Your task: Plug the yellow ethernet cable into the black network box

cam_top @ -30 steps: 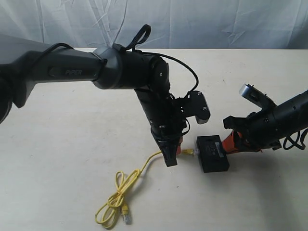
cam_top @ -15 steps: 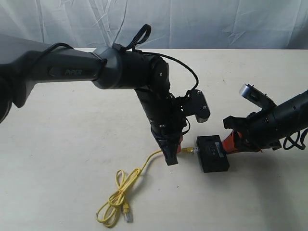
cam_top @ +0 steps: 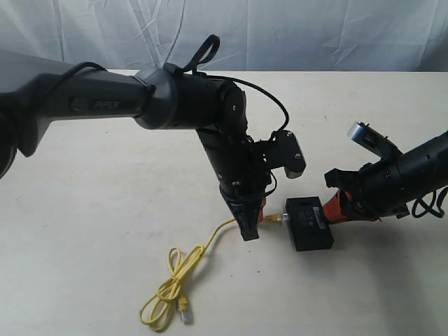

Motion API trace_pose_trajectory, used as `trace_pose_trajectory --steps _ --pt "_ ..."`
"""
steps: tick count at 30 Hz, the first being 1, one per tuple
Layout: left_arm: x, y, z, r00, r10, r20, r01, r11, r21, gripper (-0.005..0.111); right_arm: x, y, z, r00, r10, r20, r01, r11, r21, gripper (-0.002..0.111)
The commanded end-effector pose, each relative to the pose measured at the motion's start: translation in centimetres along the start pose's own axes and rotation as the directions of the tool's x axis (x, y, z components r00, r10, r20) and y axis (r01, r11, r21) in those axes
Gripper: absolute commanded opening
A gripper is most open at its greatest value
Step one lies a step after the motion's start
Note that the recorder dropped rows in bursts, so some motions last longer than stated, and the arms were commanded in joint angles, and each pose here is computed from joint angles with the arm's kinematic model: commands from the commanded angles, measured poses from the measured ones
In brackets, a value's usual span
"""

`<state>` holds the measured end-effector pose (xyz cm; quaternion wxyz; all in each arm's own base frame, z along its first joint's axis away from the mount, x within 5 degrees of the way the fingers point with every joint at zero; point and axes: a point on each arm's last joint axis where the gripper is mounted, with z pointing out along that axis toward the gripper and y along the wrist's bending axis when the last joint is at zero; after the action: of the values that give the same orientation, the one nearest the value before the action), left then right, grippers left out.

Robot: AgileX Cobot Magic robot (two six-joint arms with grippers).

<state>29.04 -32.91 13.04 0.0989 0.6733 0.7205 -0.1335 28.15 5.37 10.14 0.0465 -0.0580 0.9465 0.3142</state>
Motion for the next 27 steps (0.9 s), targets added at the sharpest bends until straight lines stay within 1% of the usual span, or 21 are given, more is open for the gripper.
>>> trace_pose_trajectory --steps 1,15,27 --pt "-0.55 -0.26 -0.94 1.0 0.001 0.023 -0.001 1.0 -0.004 0.0 0.23 -1.73 0.88 0.999 -0.049 -0.006 0.05 0.99 0.132 -0.001" --pt "-0.45 -0.39 -0.94 1.0 0.001 0.013 -0.001 1.0 0.01 0.0 0.22 -1.72 0.88 0.999 -0.048 -0.004 0.048 0.99 0.131 -0.001" --pt "-0.7 -0.3 -1.4 0.999 0.003 0.033 -0.002 1.0 -0.011 0.0 0.22 -1.72 0.88 0.999 -0.048 -0.004 0.048 0.99 0.131 -0.001"
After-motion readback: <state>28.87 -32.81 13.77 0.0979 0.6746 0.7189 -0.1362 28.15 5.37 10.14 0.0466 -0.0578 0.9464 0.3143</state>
